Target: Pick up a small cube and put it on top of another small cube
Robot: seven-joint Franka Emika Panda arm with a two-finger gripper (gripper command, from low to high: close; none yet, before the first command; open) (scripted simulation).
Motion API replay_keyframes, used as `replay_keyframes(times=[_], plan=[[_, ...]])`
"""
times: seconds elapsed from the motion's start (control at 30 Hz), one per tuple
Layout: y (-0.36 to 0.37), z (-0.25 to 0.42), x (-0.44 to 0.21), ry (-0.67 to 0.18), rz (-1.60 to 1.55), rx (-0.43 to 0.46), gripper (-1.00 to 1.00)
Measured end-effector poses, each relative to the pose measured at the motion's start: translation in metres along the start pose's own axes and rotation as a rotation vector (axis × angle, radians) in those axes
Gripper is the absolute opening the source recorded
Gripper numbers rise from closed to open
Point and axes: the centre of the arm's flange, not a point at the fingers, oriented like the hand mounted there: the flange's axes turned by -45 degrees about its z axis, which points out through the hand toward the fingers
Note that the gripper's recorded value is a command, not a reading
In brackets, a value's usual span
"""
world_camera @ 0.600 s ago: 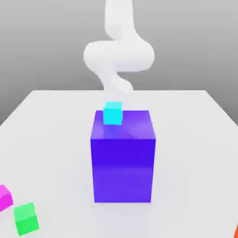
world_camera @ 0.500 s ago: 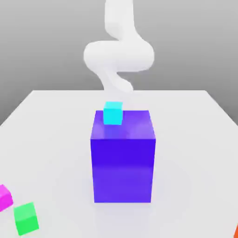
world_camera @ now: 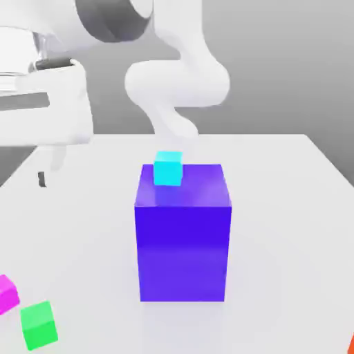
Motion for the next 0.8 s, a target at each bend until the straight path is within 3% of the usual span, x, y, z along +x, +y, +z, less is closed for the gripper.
replay_keyframes(times=[0.37, 0.5, 0.53, 0.8], plan=[[0.152, 0.147, -0.063, -0.212, 0.241, -0.173, 0.00], [0.171, 0.198, -0.081, -0.226, 0.257, -0.191, 0.00], [0.173, 0.209, -0.085, -0.227, 0.258, -0.191, -1.00], [0.172, 0.202, -0.082, -0.227, 0.258, -0.191, -1.00]])
